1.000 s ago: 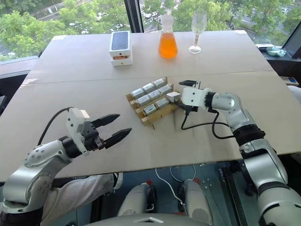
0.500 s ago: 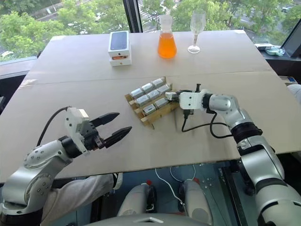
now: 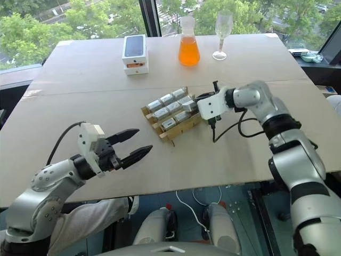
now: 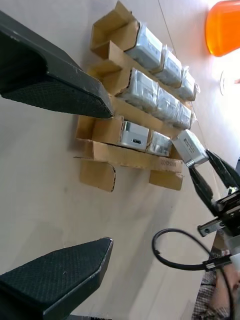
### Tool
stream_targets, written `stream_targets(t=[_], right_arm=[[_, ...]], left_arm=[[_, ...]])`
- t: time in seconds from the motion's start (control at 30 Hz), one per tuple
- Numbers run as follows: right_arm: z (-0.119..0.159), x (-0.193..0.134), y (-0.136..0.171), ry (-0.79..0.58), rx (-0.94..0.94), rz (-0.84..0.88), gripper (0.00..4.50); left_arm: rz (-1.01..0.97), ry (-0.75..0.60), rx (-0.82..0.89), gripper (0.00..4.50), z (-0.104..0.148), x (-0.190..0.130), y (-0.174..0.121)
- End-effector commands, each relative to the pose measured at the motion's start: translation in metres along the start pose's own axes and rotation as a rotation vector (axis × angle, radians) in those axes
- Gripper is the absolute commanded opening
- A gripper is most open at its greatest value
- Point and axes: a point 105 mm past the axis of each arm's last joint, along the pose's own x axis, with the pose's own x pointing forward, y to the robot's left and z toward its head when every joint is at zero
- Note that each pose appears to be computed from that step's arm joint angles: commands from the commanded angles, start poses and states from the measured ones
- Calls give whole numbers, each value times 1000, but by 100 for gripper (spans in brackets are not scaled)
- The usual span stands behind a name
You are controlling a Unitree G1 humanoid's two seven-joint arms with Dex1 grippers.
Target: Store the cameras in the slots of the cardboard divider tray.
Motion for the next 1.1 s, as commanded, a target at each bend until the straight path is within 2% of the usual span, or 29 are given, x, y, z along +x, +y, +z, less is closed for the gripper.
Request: stream_targets(t=[0.03,0.2,0.4,0.67,0.8,0.9,0.93,0.97,1.1], right_arm=[[-3,-10,-8,32,-17,81,64],[-12,-15,-12,96,69,186,64],[-7,-5,-6,79,136,276,64],[-6,10,-5,167,134,373,64],[-16,11,-1,268,131,428,64],[-13,13,-3,261,132,434,64],[-11,14,-7,251,137,408,168],[-9,15,-11,237,146,383,203],[0,4,-30,139,253,290,401]], left_arm=[[-1,-36,38,392,8,0,-2],[10,-46,25,392,6,1,-5],[23,-53,24,392,5,0,-6],[33,-53,31,392,6,0,-5],[37,-53,33,392,6,0,-6],[41,-54,35,392,7,0,-6],[42,-55,36,392,7,0,-6],[43,-55,35,392,7,0,-6],[48,-49,33,392,6,-2,-6]])
